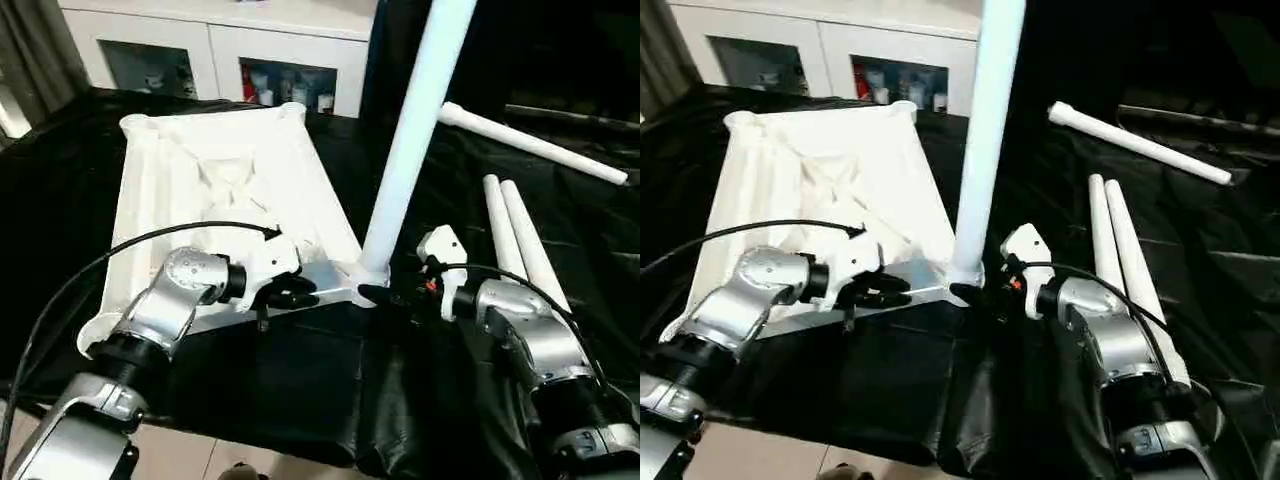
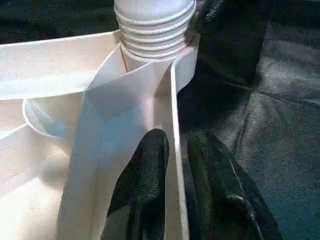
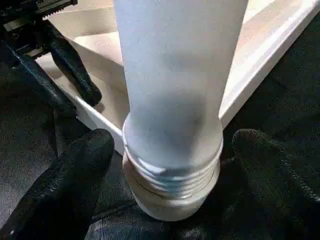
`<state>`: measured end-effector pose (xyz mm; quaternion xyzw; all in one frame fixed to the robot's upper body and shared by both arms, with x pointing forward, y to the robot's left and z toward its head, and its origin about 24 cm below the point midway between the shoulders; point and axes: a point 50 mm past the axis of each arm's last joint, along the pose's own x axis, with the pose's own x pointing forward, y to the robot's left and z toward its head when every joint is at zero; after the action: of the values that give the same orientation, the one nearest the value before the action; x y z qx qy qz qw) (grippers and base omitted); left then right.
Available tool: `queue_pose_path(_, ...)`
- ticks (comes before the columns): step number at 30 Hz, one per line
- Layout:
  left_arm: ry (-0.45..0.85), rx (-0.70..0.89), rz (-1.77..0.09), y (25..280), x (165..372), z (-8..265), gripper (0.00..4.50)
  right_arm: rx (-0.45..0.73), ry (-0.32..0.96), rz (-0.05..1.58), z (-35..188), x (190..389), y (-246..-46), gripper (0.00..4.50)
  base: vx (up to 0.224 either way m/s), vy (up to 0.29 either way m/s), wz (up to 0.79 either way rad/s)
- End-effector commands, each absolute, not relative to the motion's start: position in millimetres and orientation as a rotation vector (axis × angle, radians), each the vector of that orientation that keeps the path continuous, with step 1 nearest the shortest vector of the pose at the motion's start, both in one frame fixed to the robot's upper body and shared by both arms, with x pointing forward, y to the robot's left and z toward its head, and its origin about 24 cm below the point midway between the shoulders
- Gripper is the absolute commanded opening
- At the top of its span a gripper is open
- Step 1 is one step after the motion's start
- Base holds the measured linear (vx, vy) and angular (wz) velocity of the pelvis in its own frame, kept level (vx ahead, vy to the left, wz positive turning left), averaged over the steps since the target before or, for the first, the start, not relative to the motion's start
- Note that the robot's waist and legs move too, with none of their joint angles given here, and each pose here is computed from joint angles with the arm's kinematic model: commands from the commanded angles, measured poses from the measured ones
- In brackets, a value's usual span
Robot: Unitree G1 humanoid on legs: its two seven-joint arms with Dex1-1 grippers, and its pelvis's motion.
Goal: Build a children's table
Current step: Rotate leg to tighten
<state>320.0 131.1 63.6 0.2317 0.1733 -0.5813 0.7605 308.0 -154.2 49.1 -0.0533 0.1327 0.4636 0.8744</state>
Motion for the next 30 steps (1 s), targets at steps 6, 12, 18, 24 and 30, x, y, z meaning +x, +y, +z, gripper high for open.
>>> queue_pose_path(6, 0.409, 0.513, -1.246, 118, 327, 61, 0.69, -0.12, 0.263, 0.967, 52, 305.8, -153.9, 4.21, 0.0, 0.0, 0.0)
queue_pose_path(12, 0.435, 0.503, -1.239, 120, 328, 59, 0.24, -0.121, 0.263, 0.97, 52, 305.1, -153.5, 4.21, 0.0, 0.0, 0.0)
queue_pose_path(18, 0.448, 0.514, -1.257, 124, 326, 56, 0.03, -0.139, 0.265, 0.984, 52, 304.7, -152.9, 4.21, 0.0, 0.0, 0.0)
queue_pose_path(24, 0.497, 0.598, -1.327, 129, 316, 48, 0.03, -0.153, 0.262, 1.006, 53, 306.1, -151.3, 4.21, 0.0, 0.0, 0.0)
queue_pose_path(30, 0.475, 0.598, -1.375, 131, 311, 54, 0.03, -0.194, 0.289, 1.107, 53, 298.9, -148.6, 4.21, 0.0, 0.0, 0.0)
